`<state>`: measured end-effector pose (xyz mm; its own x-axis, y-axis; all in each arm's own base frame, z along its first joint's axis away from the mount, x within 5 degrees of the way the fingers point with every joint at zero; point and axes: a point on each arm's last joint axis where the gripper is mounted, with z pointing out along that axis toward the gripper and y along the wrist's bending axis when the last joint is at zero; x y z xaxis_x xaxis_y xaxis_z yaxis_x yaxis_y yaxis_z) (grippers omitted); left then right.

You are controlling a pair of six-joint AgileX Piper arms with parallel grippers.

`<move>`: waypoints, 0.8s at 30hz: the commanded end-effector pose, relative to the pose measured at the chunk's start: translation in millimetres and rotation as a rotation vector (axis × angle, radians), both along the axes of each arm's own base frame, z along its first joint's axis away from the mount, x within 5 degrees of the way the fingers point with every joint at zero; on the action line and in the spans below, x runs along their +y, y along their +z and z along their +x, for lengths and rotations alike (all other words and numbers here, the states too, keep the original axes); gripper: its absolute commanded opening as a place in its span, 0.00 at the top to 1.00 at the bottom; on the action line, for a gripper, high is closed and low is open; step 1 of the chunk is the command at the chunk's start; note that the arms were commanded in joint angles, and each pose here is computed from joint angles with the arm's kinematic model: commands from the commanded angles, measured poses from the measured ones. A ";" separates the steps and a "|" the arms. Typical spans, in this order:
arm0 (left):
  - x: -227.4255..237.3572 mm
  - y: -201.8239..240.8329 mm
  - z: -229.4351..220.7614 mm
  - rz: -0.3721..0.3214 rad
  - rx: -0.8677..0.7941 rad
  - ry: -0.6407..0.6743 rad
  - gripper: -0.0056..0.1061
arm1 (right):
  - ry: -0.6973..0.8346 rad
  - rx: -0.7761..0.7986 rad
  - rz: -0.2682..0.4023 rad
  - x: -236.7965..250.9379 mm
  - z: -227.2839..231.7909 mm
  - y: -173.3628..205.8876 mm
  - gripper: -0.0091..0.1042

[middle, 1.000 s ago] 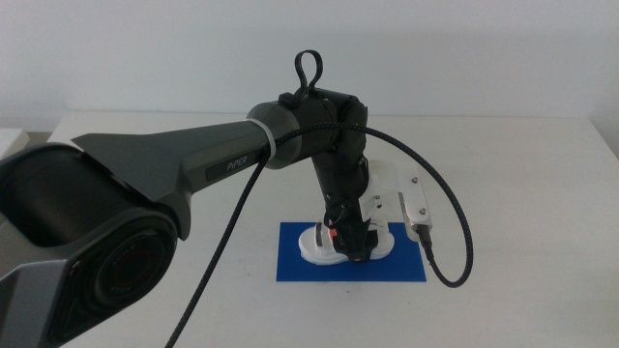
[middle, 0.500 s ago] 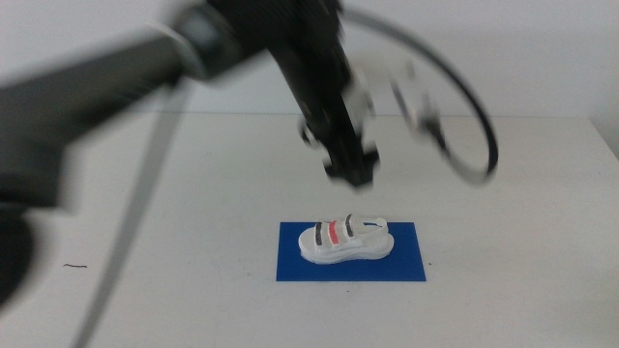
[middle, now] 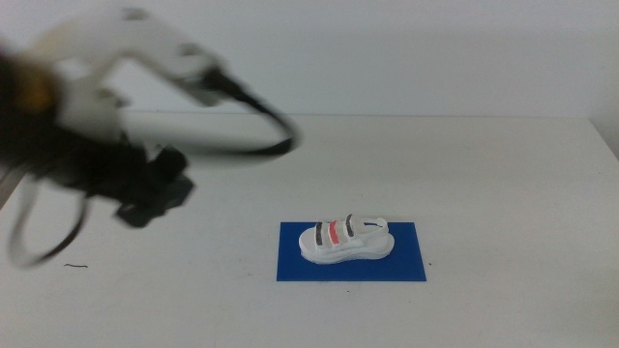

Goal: Use one arm to grab the shoe from the table and place it on the mat.

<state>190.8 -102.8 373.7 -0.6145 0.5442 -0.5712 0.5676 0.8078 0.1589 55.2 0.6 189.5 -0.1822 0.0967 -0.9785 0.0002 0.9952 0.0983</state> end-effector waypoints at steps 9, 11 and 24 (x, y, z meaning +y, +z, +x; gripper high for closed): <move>59.7 -56.4 -76.0 -0.329 -0.460 0.224 0.11 | 0.001 -0.009 -0.010 -0.1 -0.1 0.0 0.22; 67.7 -75.8 -86.1 -0.408 -0.474 0.279 0.11 | 0.001 -0.009 -0.010 -0.1 -0.1 0.0 0.22; 101.6 -165.2 -127.5 -0.447 -0.865 0.475 0.11 | 0.001 -0.009 -0.010 -0.1 -0.1 0.0 0.22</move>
